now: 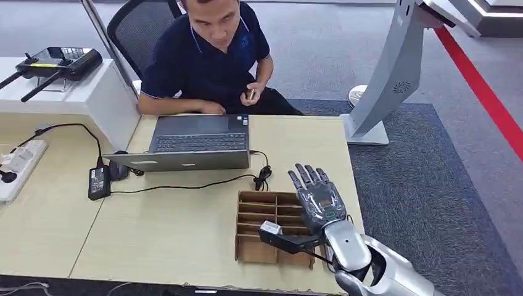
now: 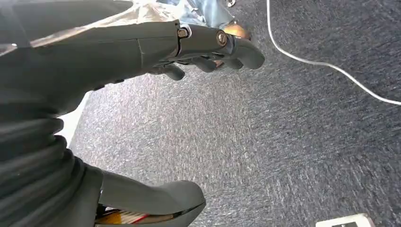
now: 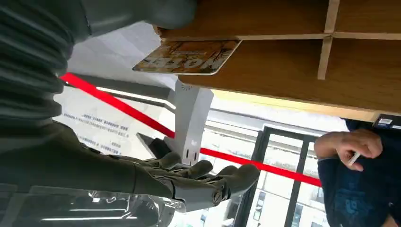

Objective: Pass the card to the sensor for recognition and then transmit it.

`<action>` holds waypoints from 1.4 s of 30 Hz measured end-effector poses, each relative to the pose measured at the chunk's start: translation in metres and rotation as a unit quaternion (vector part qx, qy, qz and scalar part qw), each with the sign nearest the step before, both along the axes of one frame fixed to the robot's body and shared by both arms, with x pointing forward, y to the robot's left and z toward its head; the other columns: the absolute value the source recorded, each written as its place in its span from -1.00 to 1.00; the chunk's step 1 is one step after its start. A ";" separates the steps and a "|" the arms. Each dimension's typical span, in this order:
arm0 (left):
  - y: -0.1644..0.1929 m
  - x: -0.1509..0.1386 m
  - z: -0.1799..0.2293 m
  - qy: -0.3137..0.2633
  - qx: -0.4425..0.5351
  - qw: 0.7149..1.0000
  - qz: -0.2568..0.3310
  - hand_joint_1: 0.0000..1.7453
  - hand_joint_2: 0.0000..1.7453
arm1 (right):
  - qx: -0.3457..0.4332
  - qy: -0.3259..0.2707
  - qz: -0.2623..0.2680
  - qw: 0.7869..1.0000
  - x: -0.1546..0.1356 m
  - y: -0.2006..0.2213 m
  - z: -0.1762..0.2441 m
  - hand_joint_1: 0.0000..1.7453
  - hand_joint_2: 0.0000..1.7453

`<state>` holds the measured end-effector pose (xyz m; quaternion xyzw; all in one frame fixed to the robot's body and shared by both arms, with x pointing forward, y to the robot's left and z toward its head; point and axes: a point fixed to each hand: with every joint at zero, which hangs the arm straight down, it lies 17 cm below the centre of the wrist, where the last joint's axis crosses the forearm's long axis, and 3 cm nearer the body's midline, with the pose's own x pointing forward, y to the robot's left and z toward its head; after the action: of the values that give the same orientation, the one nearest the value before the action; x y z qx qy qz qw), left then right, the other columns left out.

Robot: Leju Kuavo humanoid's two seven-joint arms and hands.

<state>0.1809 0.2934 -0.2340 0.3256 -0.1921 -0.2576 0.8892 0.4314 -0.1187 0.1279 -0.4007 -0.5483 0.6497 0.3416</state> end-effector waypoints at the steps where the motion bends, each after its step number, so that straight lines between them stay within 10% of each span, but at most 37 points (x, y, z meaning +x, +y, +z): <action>1: 0.000 0.000 0.000 0.000 0.000 1.000 0.000 -1.00 1.00 | -0.001 0.000 0.000 1.000 0.000 0.000 0.000 -0.72 1.00; 14: 0.000 0.000 0.000 0.000 0.000 1.000 0.000 -1.00 1.00 | -0.005 -0.001 0.002 1.000 0.000 0.000 0.000 -0.60 1.00; 16: 0.000 0.000 0.000 0.000 0.000 1.000 0.000 -1.00 1.00 | -0.006 -0.002 0.002 1.000 0.001 0.000 0.000 0.72 1.00; 17: 0.000 0.000 0.000 0.000 0.000 1.000 0.000 -1.00 1.00 | -0.007 -0.002 0.002 1.000 0.001 -0.001 0.000 1.00 1.00; 42: 0.000 0.000 0.000 -0.001 -0.001 1.000 0.001 -1.00 1.00 | -0.014 0.002 0.004 1.000 0.002 0.000 0.000 1.00 1.00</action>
<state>0.1807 0.2935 -0.2341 0.3251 -0.1928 -0.2567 0.8895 0.4332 -0.1190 0.1277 -0.4014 -0.5403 0.6596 0.3346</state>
